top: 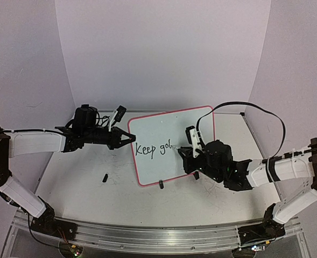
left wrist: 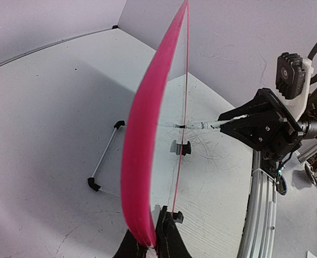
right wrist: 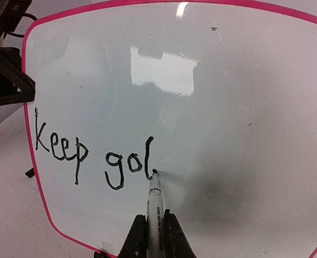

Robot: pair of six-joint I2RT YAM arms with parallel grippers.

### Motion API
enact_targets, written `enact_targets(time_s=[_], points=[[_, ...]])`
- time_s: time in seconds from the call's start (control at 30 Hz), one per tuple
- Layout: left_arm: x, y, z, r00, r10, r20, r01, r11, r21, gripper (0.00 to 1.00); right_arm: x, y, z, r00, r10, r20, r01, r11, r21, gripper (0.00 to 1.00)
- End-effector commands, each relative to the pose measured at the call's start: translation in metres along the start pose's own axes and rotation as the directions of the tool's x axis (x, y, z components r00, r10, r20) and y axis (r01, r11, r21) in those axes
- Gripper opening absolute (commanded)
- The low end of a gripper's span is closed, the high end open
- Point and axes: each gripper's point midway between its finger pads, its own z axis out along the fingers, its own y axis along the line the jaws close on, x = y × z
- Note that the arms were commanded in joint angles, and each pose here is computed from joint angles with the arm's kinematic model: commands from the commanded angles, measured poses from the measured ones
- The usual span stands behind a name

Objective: Write a sentence on the whiteboard

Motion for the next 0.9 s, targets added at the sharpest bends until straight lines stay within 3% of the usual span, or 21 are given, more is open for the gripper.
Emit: enact_targets(time_s=[0.0,0.37,0.87], points=[[-0.017,0.024,-0.009,0.994,0.104,0.033,-0.098,0.983,-0.153,0.0,-0.016,-0.003,0.004,0.999,0.028,0.037,-0.029,0.999,0.033,0.0],[-0.018,0.024,-0.009,0.994,0.106,0.033,-0.1,0.983,-0.152,0.0,-0.014,-0.019,-0.002,0.998,0.047,0.042,-0.051,0.993,0.105,0.0],[-0.017,0.024,-0.008,0.994,0.104,0.03,-0.098,0.984,-0.15,0.0,-0.031,-0.017,0.001,0.992,0.063,0.106,-0.073,0.993,0.093,0.0]])
